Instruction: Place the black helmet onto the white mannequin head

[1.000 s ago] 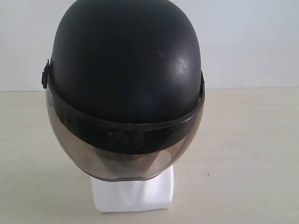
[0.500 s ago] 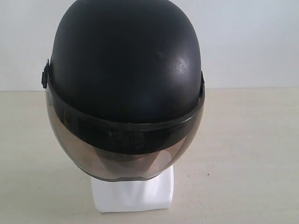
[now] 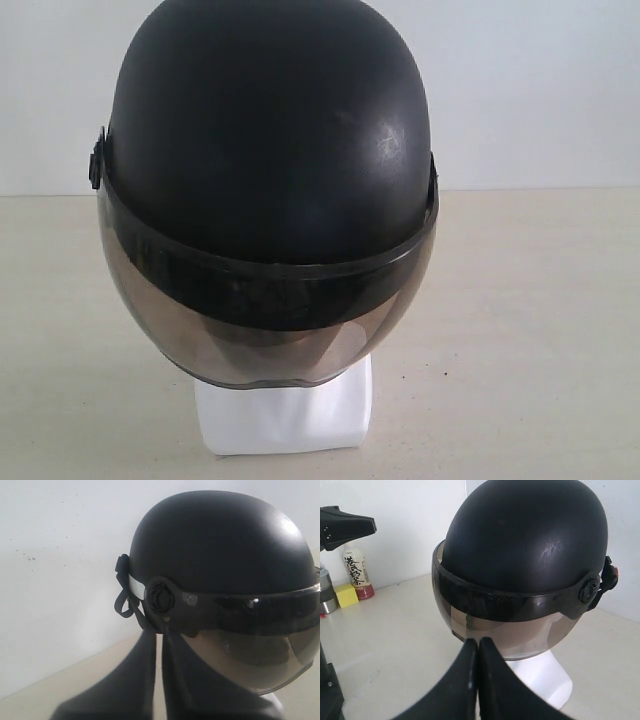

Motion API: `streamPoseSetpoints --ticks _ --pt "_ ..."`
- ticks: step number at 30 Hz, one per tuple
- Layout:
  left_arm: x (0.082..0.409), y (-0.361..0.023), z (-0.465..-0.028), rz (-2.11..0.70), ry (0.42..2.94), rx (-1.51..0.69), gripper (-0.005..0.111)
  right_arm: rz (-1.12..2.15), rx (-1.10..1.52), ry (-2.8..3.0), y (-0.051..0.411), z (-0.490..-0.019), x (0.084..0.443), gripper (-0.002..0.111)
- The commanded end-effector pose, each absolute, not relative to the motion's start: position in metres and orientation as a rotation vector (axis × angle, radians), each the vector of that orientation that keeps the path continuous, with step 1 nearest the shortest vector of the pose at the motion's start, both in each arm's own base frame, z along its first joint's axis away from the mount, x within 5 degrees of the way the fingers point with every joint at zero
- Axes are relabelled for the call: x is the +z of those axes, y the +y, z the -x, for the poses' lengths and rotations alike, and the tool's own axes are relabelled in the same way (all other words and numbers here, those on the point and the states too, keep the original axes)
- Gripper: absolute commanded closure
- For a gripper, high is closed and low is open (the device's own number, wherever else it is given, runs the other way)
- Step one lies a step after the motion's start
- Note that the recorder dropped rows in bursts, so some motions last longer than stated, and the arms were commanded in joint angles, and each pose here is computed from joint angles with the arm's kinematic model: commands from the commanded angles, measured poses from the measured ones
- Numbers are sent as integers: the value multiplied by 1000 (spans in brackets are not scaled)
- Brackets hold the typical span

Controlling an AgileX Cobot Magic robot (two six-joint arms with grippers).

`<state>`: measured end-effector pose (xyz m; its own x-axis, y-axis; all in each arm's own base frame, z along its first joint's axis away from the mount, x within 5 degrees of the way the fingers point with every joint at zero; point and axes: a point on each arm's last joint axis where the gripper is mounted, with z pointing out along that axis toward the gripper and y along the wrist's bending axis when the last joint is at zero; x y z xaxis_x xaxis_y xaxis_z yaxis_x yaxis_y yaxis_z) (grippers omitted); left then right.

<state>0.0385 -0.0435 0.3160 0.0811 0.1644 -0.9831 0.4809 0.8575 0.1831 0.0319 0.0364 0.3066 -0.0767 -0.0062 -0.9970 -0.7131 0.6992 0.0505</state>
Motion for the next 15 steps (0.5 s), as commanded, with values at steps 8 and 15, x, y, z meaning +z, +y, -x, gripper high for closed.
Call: streamPoseSetpoints --ticks 8,15 --pt "316 -43 -39 -509 1486 -262 102 488 507 1536 28 -34 309 108" --pt "316 -43 -39 -509 1486 -262 102 111 175 1646 12 -51 285 108"
